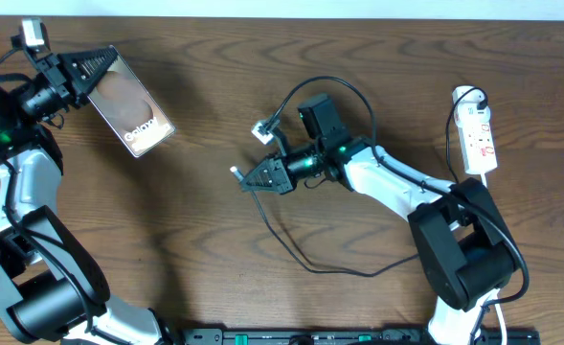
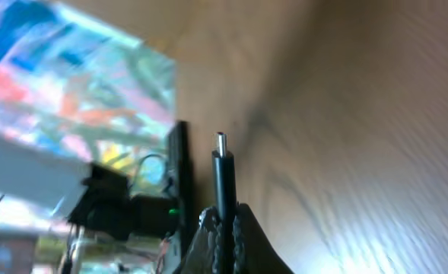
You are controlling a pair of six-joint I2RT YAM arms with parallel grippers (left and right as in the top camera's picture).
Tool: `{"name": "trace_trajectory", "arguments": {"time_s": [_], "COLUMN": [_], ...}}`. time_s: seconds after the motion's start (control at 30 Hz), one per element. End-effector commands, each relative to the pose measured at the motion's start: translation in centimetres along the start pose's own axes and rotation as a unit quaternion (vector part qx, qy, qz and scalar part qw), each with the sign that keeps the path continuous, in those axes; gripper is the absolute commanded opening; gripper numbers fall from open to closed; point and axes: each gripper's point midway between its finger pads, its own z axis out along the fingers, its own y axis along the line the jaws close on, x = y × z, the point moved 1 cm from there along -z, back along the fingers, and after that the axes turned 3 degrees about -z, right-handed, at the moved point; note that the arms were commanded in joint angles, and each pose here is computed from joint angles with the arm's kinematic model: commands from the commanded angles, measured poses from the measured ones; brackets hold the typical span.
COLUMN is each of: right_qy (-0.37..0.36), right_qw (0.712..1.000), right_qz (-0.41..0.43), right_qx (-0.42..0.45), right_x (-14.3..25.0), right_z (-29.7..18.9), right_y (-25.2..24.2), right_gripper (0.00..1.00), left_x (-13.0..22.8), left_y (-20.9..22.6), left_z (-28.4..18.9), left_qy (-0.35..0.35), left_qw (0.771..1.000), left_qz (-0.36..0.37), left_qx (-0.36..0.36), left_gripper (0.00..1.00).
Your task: Plug charger to phone and switch on socket
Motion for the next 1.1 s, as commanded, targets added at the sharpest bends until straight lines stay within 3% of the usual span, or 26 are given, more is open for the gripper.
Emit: {"name": "trace_trajectory", "arguments": {"time_s": [0.0, 0.57, 1.07], "right_qy": [0.009, -0.063, -0.066], "right_qw": [0.995, 0.991, 0.991], "right_qz": [-0.060, -0.021, -0.030], "right_qx": [-0.080, -0.116, -0.113], "right_x": [0.1, -6.2, -6.3], "right_z": [0.7, 0.1, 0.1], "right_y": [2.8, 6.4, 6.4], "right_gripper": [0.01, 0.01, 0.01], "left_x": [0.1, 0.2, 3.6], "left_y": [-1.9, -2.6, -3.3], "left_z": [0.7, 5.1, 7.1], "left_qy": [0.010, -0.018, 0.068], "left_qw": [1.000, 1.000, 0.997], "left_qz": [0.022, 0.013, 0.009], "left_qx": [0.008, 0.020, 0.039], "left_gripper": [0.07, 0.07, 0.08]}}
